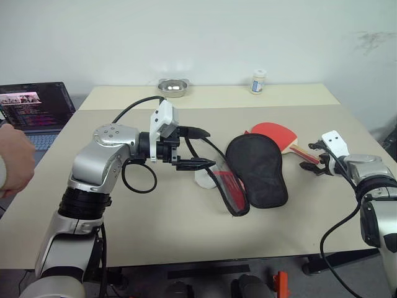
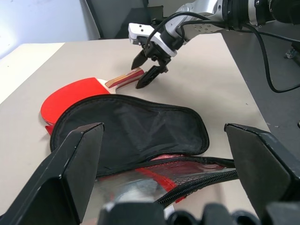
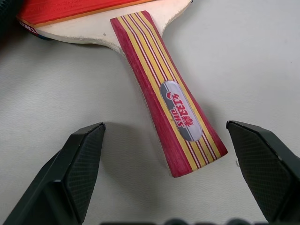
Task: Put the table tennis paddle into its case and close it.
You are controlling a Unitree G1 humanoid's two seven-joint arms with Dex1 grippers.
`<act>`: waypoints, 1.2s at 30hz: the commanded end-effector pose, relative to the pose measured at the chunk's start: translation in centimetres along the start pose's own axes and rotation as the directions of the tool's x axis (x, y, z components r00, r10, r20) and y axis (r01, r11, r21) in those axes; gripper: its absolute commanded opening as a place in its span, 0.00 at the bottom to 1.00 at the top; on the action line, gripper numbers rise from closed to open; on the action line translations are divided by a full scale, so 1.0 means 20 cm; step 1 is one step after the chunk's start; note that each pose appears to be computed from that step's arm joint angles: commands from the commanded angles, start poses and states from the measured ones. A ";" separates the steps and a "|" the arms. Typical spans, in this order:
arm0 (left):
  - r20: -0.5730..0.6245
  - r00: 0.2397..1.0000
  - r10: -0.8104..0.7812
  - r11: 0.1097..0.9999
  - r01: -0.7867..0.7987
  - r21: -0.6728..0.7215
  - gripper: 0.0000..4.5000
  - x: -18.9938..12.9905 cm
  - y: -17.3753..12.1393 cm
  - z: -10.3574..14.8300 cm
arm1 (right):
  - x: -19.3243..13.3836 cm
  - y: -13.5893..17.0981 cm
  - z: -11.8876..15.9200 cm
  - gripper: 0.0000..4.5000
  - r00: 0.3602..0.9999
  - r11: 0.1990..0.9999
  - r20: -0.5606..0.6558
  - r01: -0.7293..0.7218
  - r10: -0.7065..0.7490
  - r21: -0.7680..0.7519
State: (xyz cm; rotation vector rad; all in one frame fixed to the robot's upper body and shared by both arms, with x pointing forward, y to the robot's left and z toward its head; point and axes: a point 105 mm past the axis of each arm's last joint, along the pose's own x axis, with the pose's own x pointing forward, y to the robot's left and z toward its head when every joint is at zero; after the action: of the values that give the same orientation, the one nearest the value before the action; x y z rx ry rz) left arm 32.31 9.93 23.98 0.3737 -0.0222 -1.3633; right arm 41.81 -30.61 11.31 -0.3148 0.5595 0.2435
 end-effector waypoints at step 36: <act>0.086 0.996 -0.019 0.999 0.017 0.029 1.00 0.08 0.01 0.05 | -0.53 0.02 -0.28 0.32 0.987 0.989 -0.100 0.133 -0.127 0.063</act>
State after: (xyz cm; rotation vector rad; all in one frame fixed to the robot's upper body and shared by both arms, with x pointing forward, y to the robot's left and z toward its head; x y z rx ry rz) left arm 32.82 8.38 23.47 0.3076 -0.0569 -1.3893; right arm 30.53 -32.08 10.91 -0.2888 0.6835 0.1742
